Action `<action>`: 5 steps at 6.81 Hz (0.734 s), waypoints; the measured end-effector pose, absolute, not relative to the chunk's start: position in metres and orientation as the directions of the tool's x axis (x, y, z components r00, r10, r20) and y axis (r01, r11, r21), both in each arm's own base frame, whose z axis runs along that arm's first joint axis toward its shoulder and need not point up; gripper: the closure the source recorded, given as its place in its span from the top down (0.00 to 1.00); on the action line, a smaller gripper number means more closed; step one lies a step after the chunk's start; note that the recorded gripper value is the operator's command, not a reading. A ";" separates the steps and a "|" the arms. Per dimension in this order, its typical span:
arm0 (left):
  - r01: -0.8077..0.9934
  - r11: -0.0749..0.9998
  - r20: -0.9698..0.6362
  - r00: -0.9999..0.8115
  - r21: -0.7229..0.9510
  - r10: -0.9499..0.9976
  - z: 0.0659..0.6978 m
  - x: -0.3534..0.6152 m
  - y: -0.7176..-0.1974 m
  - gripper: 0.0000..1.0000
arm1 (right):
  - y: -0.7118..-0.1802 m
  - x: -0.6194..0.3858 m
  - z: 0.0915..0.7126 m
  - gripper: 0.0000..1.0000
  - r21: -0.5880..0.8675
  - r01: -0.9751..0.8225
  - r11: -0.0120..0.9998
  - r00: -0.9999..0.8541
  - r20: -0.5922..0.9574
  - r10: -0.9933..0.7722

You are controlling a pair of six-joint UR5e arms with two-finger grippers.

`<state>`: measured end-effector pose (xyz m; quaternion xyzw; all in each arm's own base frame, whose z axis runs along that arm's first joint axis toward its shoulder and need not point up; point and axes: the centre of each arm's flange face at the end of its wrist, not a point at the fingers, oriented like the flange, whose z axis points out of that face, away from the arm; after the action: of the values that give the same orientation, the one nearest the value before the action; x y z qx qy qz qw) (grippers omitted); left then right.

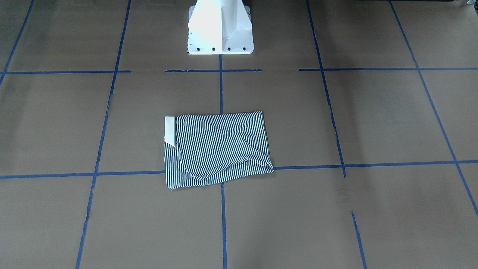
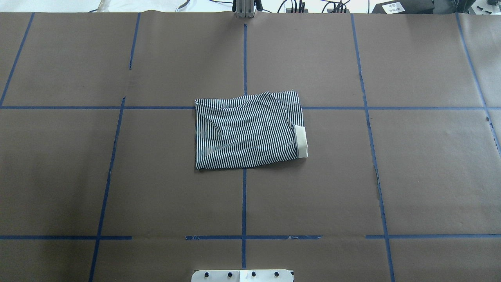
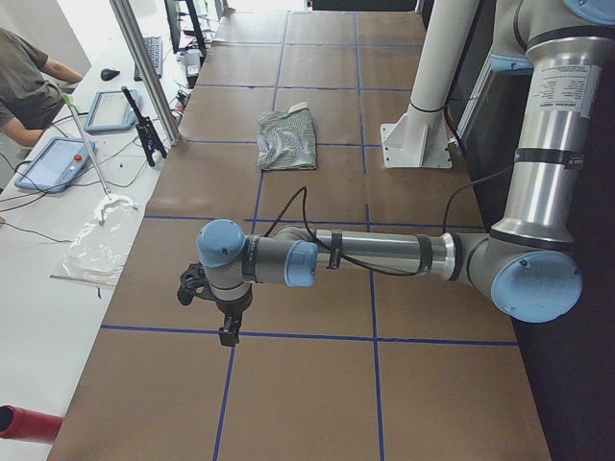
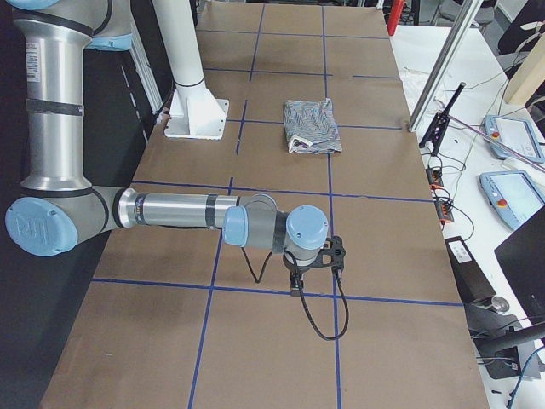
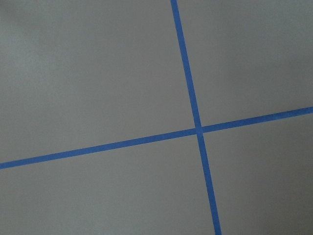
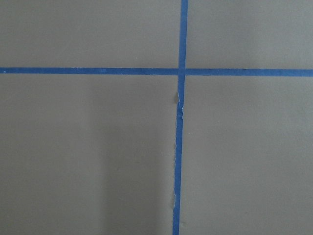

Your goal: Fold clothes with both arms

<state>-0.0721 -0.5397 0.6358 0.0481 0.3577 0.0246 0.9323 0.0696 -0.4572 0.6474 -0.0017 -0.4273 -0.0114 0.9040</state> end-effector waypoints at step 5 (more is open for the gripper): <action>0.025 0.997 -0.680 0.732 0.076 0.034 0.636 -0.071 -0.539 1.00 | -0.471 0.067 0.644 1.00 -0.036 -0.013 0.999 0.654 0.755 0.036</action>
<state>-0.0710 -0.5389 0.6358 0.0402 0.3657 0.0023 0.9299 0.0671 -0.4714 0.6444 -0.0135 -0.4155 0.0134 0.9094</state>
